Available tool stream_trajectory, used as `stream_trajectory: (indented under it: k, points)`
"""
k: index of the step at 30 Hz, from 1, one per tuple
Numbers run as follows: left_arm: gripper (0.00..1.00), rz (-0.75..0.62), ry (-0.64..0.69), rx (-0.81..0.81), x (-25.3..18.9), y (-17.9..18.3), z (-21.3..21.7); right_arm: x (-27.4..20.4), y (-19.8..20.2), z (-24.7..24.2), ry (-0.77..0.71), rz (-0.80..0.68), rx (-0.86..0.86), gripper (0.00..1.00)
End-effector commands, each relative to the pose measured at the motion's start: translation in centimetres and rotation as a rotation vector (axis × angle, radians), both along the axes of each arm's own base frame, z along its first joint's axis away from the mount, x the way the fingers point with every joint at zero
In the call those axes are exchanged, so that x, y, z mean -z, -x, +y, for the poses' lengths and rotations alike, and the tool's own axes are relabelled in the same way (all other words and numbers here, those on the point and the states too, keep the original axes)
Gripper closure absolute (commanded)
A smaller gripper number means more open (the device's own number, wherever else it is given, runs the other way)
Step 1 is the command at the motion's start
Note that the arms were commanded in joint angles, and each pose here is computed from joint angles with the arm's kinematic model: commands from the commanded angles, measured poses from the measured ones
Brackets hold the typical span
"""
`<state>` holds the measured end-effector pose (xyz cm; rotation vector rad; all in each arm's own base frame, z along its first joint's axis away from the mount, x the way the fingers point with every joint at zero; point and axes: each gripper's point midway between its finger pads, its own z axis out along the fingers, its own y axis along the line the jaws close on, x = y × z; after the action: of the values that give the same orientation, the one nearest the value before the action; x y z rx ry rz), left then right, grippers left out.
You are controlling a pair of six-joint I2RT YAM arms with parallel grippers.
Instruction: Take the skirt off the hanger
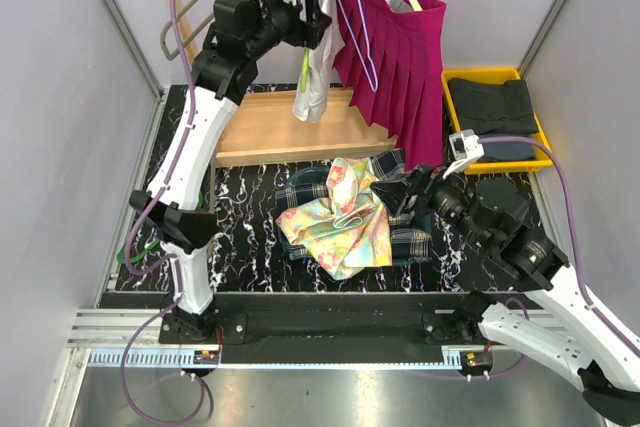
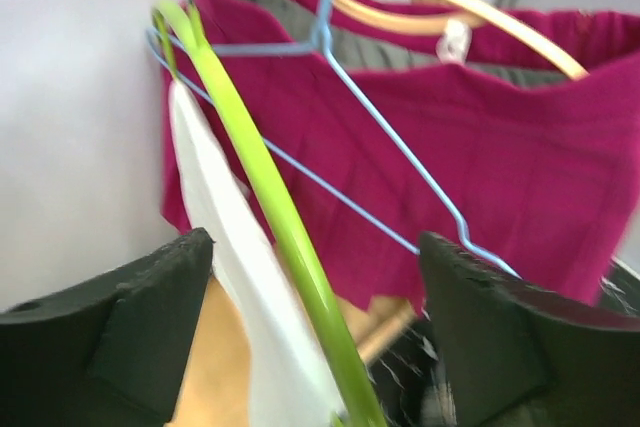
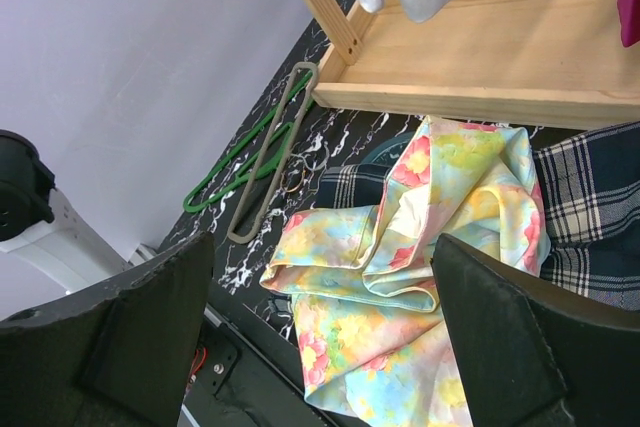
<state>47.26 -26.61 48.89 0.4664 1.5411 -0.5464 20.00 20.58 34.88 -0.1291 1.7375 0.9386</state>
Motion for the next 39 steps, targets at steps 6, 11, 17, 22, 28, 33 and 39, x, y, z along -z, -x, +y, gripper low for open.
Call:
stream_trajectory:
  k: [6, 11, 17, 22, 28, 33, 39]
  points:
    - [0.79, -0.209, -0.024, -0.083, -2.7, -3.2, 0.3, -2.9, 0.6, -1.1, -0.078, -0.071, 0.022, 0.03]
    - [0.73, -0.205, -0.054, -0.071, -2.0, -2.9, 0.3, -3.0, 0.9, -1.3, -0.081, -0.076, 0.022, 0.04]
    - [0.98, -0.250, -0.062, -0.134, -3.5, -2.7, 1.6, -2.4, 1.0, -1.1, -0.079, -0.064, 0.008, 0.05]
    - [1.00, -0.341, -0.072, -0.211, -6.4, -1.3, 3.9, -2.4, 1.1, -0.8, -0.087, -0.063, -0.007, 0.05]
    - [1.00, -0.468, -0.046, -0.287, -11.5, 1.8, 7.0, -2.3, 1.3, -0.2, -0.103, -0.057, -0.036, 0.07]
    - [1.00, -0.513, 0.009, -0.340, -14.6, 4.7, 10.0, -2.1, 1.5, 0.0, -0.107, -0.049, -0.049, 0.08]
    - [1.00, -0.466, -0.002, -0.370, -13.6, 8.1, 12.7, -2.1, 1.7, -0.1, -0.109, -0.051, -0.051, 0.08]
